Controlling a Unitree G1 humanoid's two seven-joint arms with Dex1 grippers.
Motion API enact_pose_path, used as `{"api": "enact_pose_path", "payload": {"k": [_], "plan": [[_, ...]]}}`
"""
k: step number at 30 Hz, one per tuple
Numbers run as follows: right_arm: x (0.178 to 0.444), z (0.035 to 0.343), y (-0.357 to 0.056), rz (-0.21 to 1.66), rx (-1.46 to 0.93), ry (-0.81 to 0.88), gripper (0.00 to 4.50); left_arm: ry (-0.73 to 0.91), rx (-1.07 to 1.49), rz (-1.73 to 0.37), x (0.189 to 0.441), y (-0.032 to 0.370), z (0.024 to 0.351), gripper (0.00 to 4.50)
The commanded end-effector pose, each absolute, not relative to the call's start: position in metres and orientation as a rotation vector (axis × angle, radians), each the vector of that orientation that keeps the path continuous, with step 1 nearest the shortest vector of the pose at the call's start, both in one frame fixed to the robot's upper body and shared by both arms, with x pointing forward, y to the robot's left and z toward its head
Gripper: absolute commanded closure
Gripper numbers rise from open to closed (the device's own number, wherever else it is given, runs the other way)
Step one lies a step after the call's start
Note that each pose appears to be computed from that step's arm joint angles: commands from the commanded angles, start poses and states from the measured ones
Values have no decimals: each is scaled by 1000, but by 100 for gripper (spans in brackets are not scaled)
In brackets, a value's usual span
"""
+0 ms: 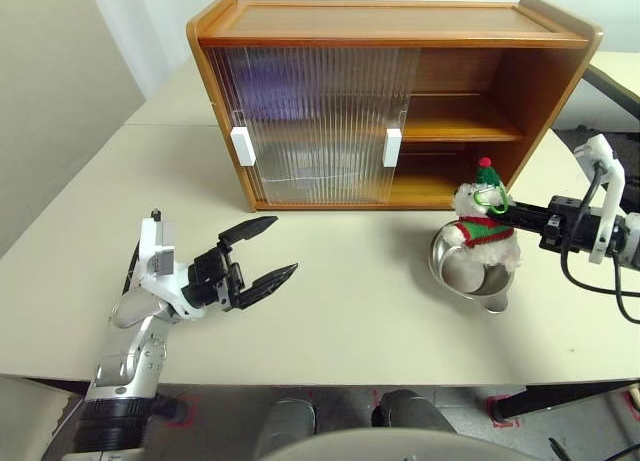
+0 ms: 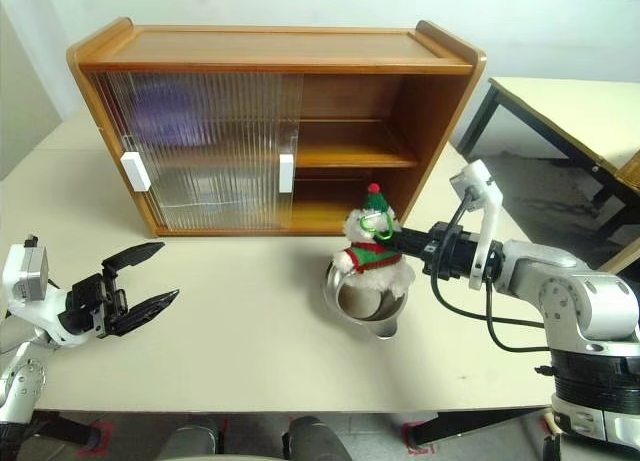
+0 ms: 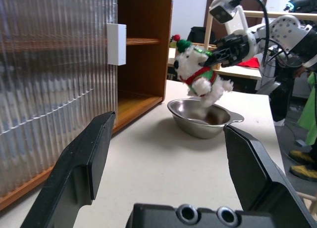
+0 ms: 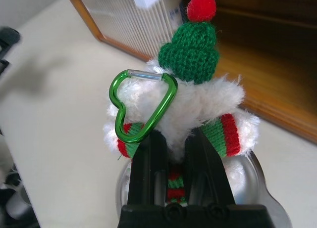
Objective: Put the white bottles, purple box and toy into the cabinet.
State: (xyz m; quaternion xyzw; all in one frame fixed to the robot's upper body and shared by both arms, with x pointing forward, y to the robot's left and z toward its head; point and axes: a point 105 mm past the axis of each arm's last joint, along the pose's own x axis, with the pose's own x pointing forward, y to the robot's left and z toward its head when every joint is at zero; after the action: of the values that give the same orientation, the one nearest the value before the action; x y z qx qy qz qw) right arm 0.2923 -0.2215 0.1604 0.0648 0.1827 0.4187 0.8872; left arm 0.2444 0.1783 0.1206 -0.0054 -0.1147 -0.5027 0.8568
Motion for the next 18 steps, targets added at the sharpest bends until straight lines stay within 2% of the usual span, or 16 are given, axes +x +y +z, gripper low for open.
{"api": "enact_pose_path", "payload": {"k": [1,11,18], "plan": [[298,182,-221,875,192,292,437,-251,-32,-1051,244,179,122,0],[330,216,-213,818,224,69,437,-305,-96,-1008,246,179,132,0],[345,219,-214,772,187,17,437,-300,-94,-1004,244,178,133,0]]}}
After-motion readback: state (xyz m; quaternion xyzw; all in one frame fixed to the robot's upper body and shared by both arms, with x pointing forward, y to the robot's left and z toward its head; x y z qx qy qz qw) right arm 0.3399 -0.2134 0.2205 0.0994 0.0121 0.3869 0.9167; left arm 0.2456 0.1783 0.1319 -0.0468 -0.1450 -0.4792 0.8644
